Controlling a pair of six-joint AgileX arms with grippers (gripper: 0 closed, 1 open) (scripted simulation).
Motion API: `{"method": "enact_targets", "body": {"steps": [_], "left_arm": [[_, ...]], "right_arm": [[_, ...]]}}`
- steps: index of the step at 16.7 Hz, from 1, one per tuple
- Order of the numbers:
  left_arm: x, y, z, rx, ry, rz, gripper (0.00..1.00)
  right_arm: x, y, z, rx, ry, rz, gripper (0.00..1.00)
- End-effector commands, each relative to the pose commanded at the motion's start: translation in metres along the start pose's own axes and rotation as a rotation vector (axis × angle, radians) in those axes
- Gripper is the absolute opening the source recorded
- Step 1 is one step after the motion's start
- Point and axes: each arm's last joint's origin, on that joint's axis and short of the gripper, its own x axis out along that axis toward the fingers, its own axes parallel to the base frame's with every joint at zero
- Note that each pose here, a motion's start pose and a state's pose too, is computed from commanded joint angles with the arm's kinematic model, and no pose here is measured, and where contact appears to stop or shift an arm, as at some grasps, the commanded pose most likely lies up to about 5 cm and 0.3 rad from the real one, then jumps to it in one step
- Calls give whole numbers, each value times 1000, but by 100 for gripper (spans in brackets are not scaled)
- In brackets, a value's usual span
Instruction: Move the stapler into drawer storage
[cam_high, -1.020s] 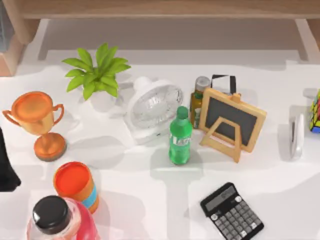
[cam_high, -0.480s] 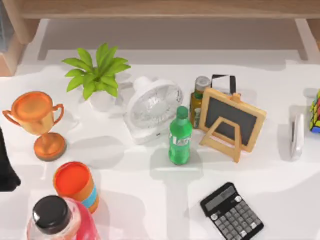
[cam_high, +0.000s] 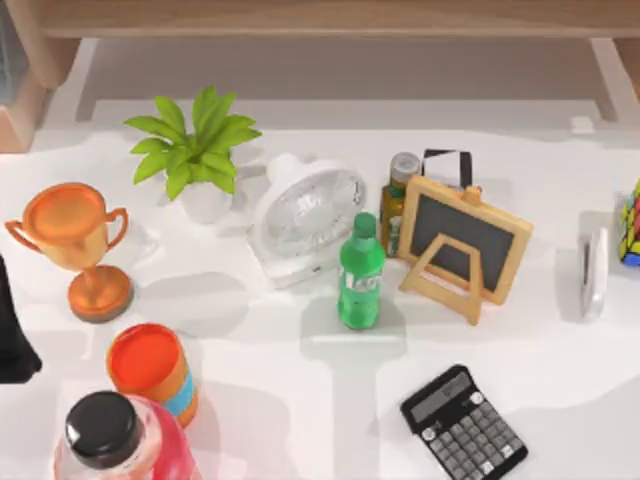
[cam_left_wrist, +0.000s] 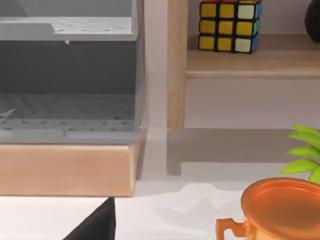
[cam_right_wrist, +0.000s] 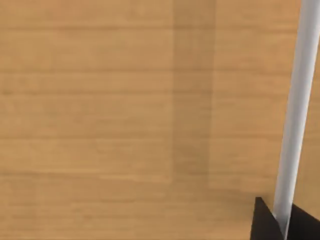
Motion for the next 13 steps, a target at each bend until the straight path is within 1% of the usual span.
{"method": "enact_targets", "body": {"steps": [4, 9, 13], "left_arm": [[0, 0, 0, 0, 0, 0, 100], [0, 0, 0, 0, 0, 0, 100], [0, 0, 0, 0, 0, 0, 100]], "right_arm": [[-29, 1, 1, -1, -1, 1, 0], [-31, 1, 1, -2, 0, 1, 0], [-57, 1, 0, -1, 0, 1, 0]]}}
